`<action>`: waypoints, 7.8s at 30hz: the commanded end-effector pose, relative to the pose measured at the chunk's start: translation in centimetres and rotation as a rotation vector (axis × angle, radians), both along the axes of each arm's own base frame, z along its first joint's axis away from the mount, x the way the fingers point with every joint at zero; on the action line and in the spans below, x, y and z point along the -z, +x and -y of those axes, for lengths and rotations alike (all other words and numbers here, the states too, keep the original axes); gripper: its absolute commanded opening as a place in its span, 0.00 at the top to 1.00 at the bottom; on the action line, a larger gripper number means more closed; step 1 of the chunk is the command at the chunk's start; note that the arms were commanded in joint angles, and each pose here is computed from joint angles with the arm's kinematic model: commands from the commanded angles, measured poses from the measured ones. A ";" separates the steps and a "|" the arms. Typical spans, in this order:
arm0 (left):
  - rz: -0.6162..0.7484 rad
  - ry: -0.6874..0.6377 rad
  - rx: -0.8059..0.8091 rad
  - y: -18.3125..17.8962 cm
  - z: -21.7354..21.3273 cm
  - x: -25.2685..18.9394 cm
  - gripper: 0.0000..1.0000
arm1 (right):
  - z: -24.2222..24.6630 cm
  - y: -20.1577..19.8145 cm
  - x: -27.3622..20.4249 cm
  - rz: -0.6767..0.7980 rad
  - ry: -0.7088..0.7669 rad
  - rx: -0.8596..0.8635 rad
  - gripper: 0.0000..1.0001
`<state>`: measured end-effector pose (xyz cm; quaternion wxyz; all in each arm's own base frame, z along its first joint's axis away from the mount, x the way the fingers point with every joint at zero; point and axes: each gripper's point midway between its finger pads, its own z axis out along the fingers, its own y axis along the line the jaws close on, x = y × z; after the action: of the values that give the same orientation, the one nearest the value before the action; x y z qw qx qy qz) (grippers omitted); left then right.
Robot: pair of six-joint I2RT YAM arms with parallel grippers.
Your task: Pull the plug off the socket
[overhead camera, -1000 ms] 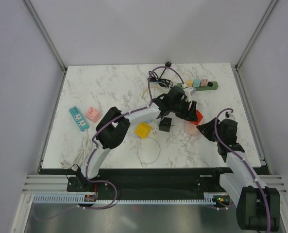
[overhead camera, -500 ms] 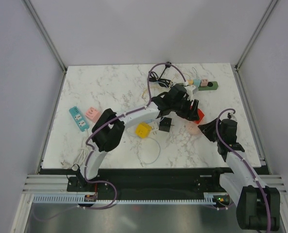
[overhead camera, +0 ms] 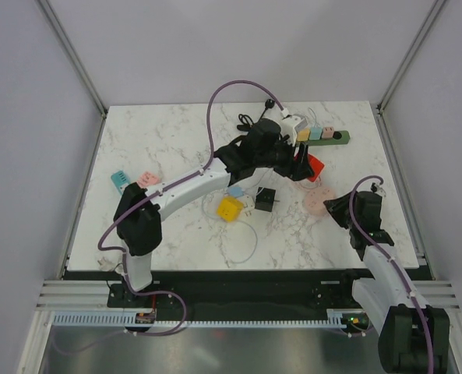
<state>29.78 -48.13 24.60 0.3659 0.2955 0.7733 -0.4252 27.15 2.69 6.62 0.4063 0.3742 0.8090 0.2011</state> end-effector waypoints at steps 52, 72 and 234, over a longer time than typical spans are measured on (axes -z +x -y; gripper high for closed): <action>-0.104 0.388 -0.238 -7.0 -15.7 12.2 0.00 | 4.6 -7.0 -0.9 -0.303 -0.168 0.212 0.04; -0.001 -0.043 -0.213 -11.8 -18.7 -1.1 0.00 | 0.7 -5.0 -4.3 -0.156 -0.095 -0.050 0.02; 0.825 0.473 -0.036 24.3 0.4 14.1 0.92 | -3.4 29.1 -3.1 0.185 0.074 -0.096 0.39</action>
<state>53.40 -47.67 8.67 0.5472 0.4993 0.6669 -0.0809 55.51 5.66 8.74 0.4418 0.3411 0.7844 0.2704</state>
